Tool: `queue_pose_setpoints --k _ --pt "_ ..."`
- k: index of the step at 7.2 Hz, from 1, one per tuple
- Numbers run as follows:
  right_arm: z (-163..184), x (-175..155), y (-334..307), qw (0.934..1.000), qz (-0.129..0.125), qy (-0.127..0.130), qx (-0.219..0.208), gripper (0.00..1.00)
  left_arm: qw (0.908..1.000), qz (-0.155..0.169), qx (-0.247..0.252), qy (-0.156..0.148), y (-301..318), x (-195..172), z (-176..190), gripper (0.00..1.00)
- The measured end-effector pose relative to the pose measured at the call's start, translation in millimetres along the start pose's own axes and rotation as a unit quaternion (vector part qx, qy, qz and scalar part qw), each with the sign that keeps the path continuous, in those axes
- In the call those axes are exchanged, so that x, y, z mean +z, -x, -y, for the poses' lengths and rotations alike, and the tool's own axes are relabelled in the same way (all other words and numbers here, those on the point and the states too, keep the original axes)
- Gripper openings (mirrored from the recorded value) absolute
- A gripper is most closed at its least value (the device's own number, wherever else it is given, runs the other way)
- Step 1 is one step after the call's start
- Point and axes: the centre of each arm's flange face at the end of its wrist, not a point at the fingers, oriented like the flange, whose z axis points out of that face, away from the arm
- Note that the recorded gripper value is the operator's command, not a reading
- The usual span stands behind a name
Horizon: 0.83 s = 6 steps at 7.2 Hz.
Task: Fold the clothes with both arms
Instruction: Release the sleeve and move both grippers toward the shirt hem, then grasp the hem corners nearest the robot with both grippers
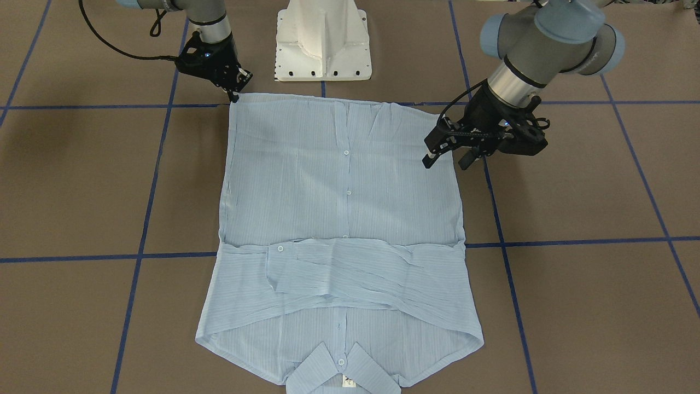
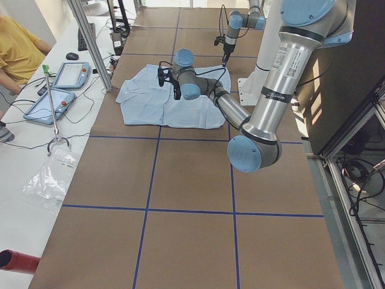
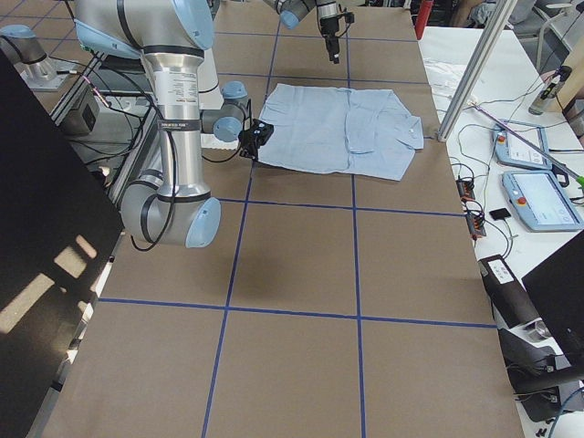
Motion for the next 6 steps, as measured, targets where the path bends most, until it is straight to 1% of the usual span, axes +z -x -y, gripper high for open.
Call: queue_pose_setpoints --k 2,4,6 --pt "-2.5 -2.2 0.0 0.9999 -0.001 0.013 0.000 0.00 0.9989 0.046 0.006 0.007 52.5 14.9 -82.1 0.99" --pt "-3.1 0.8 -2.8 0.9998 -0.007 0.017 -0.001 0.00 0.9971 0.075 -0.005 0.013 75.3 30.5 -127.3 0.99" --pt "-8.2 5.8 -6.4 0.9997 -0.014 0.021 -0.007 0.00 0.9951 0.091 -0.025 0.031 81.4 50.2 -160.8 0.99"
